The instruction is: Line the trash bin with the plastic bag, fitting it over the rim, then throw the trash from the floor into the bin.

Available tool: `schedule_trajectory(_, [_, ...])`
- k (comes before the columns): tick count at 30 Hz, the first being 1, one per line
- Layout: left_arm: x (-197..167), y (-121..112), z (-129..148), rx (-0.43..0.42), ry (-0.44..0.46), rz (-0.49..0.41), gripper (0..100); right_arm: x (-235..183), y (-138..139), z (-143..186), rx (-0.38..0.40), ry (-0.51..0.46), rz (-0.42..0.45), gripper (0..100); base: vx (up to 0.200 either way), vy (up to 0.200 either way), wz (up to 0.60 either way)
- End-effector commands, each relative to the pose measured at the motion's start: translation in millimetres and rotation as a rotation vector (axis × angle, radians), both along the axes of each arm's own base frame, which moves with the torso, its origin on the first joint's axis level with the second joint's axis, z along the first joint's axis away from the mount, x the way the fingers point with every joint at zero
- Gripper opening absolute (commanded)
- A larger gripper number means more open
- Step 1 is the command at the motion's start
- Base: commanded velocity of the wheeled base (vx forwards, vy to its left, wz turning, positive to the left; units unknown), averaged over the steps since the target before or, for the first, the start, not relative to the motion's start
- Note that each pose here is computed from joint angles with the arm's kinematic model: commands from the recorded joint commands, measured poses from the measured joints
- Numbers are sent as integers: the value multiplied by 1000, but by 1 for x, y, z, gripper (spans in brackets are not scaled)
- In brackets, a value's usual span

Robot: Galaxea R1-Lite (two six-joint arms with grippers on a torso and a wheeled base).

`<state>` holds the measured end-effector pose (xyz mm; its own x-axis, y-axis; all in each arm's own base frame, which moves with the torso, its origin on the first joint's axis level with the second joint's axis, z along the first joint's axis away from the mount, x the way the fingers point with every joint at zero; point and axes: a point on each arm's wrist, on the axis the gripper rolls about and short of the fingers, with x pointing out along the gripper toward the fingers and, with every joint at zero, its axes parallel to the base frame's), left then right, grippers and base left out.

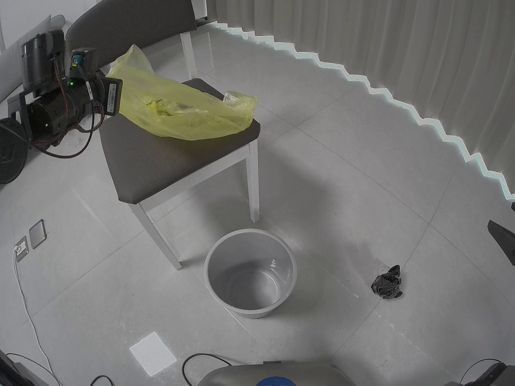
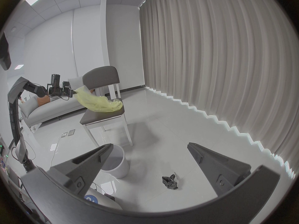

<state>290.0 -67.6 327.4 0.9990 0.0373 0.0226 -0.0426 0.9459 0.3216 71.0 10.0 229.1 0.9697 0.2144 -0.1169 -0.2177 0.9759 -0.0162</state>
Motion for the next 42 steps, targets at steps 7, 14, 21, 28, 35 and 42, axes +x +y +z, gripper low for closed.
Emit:
schedule_trajectory(7, [-46, -34, 46, 100, -158, -150, 0, 0, 4, -5, -2, 18, 62, 100, 0, 0, 0])
schedule_trajectory(14, [-67, -54, 57, 101, -206, -238, 0, 1, 6, -4, 10, 12, 86, 100, 0, 0, 0])
schedule_trajectory(21, [-89, -65, 60, 75, -237, -320, 0, 3, 7, -10, 13, 33, 125, 100, 0, 0, 0])
schedule_trajectory(28, [-96, -73, 61, 58, -257, -361, 0, 4, 14, -16, 14, 61, 205, 100, 0, 0, 0])
schedule_trajectory(35, [-105, -87, 61, 37, -284, -423, 0, 27, 27, -28, 75, 102, 252, 100, 0, 0, 0])
schedule_trajectory(42, [-113, -94, 62, 29, -291, -467, 0, 50, 48, -33, 247, 186, 276, 100, 0, 0, 0])
